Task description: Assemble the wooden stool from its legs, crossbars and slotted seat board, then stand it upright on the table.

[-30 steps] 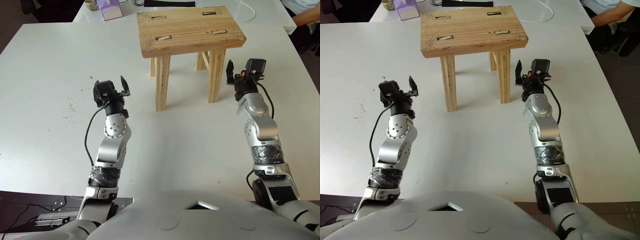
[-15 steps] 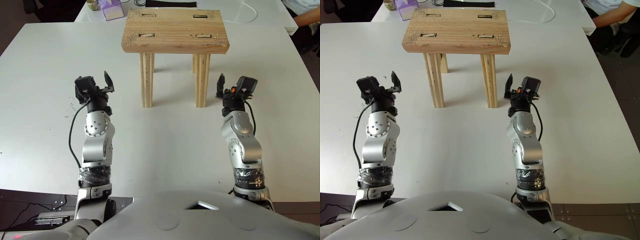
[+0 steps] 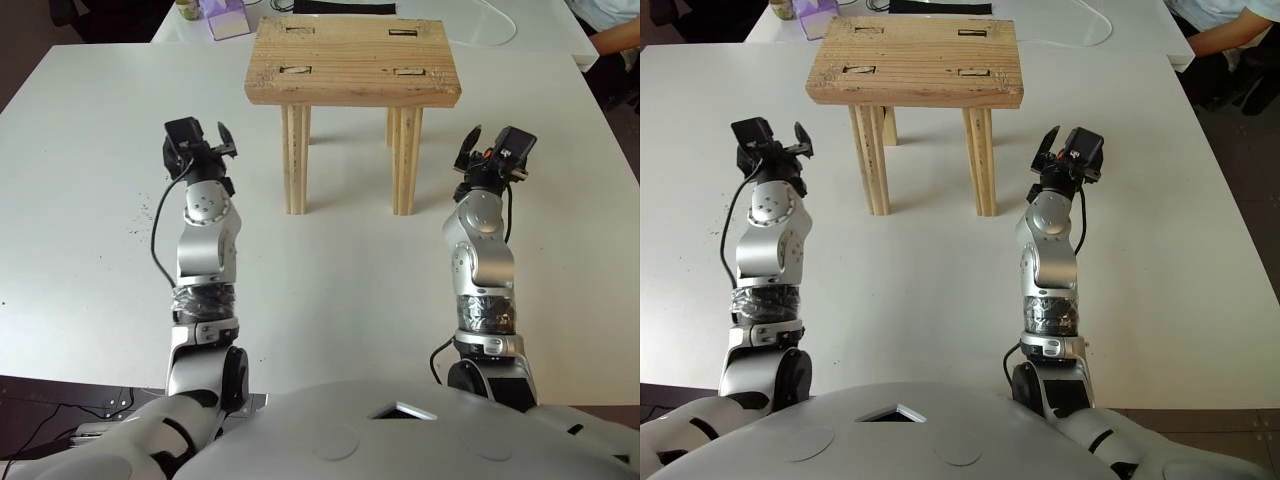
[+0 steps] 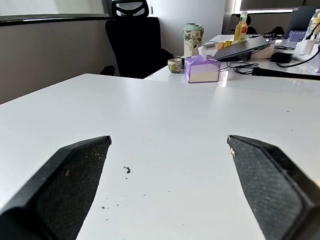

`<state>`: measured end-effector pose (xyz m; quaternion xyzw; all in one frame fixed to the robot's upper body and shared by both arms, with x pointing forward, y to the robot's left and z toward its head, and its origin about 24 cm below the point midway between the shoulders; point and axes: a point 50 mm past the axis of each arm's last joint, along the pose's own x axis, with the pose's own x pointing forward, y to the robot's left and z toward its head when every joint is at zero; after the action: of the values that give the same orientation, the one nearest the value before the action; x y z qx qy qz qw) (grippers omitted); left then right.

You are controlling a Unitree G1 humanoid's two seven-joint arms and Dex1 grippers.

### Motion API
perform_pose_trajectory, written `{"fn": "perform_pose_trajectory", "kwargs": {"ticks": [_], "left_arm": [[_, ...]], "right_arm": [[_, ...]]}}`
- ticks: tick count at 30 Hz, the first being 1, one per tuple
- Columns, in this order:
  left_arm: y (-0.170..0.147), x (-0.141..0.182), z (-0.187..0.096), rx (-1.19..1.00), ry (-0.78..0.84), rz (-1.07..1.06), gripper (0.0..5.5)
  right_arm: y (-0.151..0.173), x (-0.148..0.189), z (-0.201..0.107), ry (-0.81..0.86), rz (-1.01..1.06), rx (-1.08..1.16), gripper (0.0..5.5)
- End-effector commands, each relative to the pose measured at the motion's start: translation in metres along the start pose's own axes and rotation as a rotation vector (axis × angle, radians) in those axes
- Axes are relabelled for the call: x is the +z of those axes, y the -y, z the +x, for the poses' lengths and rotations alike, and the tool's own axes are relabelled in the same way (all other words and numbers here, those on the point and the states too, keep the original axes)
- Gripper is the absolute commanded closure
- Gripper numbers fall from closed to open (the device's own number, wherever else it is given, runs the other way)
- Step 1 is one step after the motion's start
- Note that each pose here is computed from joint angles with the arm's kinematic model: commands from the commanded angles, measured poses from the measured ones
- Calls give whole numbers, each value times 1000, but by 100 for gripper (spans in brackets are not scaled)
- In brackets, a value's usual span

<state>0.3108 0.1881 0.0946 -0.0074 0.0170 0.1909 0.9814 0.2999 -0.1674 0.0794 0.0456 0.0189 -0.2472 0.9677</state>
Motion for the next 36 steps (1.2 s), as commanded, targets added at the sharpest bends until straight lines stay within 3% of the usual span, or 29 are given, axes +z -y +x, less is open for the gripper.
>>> {"fn": "perform_pose_trajectory", "kwargs": {"ticks": [1, 9, 16, 19, 23, 32, 36], "left_arm": [[19, -3, -11, 24, 26, -11, 118], [30, -2, -24, 201, 70, -90, 118], [51, 2, -8, 151, 37, -160, 118], [41, 12, -4, 169, 103, -139, 118], [16, 10, 3, 236, 66, -87, 118], [32, 26, 11, 154, 114, -17, 118], [37, 28, 14, 158, 125, -91, 118]], "right_arm": [[-18, 8, 13, 27, -45, 45, 171], [-69, 29, 26, 24, -67, 243, 171], [-55, 20, 23, 74, -4, 69, 171], [-65, 13, 15, 48, 57, 33, 171], [-84, 3, 4, -28, 12, 37, 171], [-93, 16, 7, 35, 117, -16, 171], [-95, 30, 10, 119, 160, -31, 171]]}}
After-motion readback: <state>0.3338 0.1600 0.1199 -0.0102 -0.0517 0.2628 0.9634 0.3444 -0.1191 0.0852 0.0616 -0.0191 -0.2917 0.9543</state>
